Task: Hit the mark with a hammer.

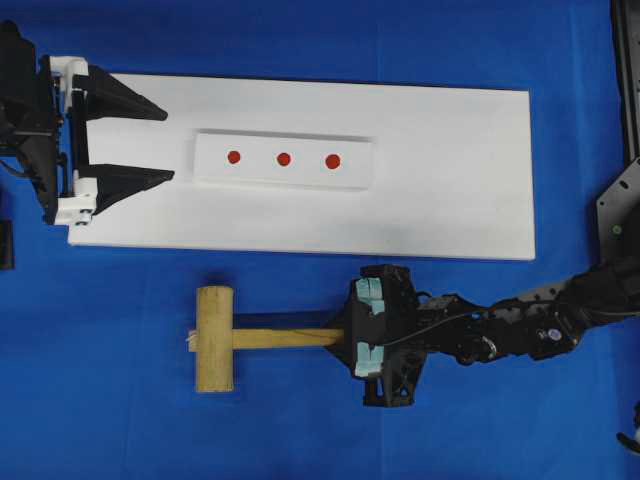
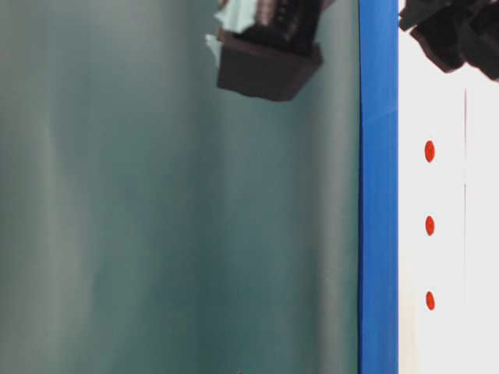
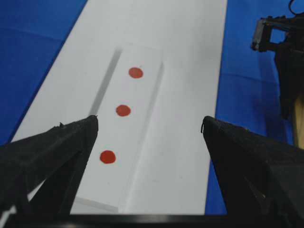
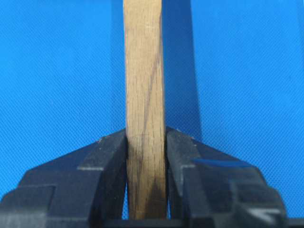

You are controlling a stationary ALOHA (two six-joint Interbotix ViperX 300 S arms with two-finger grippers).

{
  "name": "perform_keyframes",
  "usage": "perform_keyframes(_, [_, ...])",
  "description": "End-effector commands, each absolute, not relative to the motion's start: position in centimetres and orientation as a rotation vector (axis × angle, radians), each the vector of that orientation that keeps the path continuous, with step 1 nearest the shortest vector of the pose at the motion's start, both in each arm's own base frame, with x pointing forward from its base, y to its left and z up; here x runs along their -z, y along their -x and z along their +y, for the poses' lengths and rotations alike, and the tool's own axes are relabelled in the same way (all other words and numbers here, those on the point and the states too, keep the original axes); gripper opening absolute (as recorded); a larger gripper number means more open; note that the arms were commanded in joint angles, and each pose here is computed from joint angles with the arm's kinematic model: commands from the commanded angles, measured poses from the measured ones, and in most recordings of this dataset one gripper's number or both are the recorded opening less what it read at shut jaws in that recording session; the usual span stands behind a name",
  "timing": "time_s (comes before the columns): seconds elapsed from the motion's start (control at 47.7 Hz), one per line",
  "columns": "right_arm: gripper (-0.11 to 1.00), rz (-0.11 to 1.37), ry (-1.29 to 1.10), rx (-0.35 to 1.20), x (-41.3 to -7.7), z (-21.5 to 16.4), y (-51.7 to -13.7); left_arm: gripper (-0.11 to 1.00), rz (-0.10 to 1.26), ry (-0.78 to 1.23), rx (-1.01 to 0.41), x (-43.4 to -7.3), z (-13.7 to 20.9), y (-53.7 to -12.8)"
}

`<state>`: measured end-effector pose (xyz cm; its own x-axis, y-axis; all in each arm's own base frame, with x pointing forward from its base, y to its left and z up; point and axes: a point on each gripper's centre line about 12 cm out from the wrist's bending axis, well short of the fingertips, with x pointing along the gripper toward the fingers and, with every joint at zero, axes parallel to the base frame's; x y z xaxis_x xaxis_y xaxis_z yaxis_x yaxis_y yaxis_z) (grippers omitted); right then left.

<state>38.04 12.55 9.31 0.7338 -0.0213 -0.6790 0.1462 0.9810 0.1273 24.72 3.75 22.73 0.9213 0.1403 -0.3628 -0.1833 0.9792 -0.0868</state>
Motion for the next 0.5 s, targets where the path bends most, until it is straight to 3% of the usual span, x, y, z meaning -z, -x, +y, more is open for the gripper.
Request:
perform_keyframes(0.0, [0.09, 0.735, -0.185, 0.089, -9.7, 12.5, -38.3, 0.89, 0.348, 0.123, -0.170, -23.1, 3.9, -24.9])
perform_keyframes(0.252, [0.10, 0.742, -0.180, 0.100, -9.2, 12.2, -38.5, 0.89, 0.348, 0.123, -0.171, -23.1, 3.9, -24.9])
perform_keyframes(0.335, [0.28, 0.743, -0.180, 0.103, -9.1, 12.2, -38.4, 0.89, 0.349, 0.123, -0.171, -23.1, 3.9, -24.9])
perform_keyframes(0.482, [0.70, 0.710, -0.174, 0.107, -10.2, 12.0, -38.5, 0.89, 0.354, 0.125, -0.172, -23.0, 3.9, -24.9])
